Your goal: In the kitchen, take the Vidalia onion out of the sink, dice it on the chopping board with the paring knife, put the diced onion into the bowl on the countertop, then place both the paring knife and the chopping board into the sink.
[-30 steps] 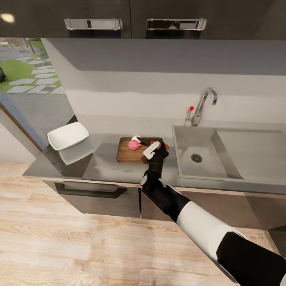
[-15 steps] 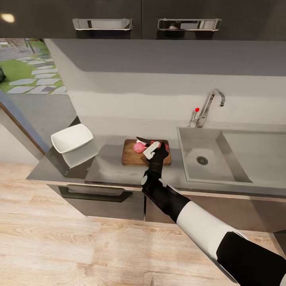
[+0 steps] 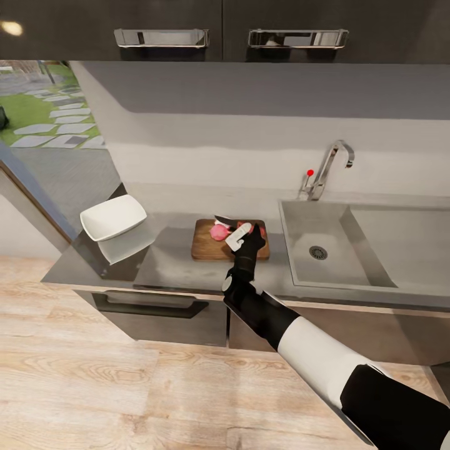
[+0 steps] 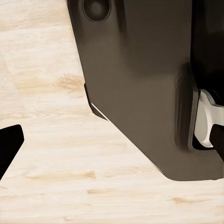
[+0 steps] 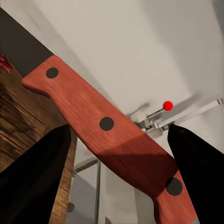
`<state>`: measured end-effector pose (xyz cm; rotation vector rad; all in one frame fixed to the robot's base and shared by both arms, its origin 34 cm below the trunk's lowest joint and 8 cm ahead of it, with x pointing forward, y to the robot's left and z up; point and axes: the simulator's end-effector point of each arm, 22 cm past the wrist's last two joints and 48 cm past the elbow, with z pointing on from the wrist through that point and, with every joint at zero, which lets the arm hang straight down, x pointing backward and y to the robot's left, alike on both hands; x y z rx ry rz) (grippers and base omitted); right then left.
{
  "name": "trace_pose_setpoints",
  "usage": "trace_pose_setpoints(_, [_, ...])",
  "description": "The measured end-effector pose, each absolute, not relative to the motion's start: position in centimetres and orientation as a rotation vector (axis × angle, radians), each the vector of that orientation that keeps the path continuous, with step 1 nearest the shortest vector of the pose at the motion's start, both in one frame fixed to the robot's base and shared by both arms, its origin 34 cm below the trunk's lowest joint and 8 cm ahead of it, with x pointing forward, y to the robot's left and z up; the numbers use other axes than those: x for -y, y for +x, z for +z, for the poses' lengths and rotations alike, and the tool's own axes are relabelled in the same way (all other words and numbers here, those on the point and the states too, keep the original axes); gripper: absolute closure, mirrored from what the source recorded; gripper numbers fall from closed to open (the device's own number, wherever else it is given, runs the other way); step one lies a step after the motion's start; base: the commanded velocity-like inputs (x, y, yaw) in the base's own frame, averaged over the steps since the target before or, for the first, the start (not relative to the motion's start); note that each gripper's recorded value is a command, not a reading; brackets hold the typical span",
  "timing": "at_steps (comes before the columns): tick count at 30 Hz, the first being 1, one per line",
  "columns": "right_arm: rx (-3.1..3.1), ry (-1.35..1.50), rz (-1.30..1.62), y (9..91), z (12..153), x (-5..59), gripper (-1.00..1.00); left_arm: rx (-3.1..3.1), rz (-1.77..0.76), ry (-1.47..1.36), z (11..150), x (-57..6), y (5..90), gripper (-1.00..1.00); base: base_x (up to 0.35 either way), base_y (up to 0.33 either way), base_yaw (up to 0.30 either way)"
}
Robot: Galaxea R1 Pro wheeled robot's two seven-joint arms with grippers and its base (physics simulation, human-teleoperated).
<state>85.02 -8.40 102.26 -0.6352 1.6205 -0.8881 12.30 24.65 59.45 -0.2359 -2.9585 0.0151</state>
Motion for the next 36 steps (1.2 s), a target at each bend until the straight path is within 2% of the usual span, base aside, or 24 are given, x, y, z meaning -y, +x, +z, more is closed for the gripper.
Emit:
trace_pose_setpoints(21, [-1.588,-0.603,-0.86,85.2,103.2,8.0,1.0,2.957,0.014,-0.236,59.5,-24.7,12.2,-1.0,-0.003,0.0,0.0])
trace_pose_setpoints(32, [-1.588,-0.604,-0.858,85.3,103.2,8.0,1.0,2.955,0.015,-0.236,59.5,-24.7,12.2,-1.0,-0.289,0.0,0.0])
trace_pose_setpoints(36, [-1.592,-0.605,-0.856,85.2,103.1,8.0,1.0,2.956,0.016,-0.236,59.5,-24.6,12.2,-1.0,-0.074,0.0,0.0])
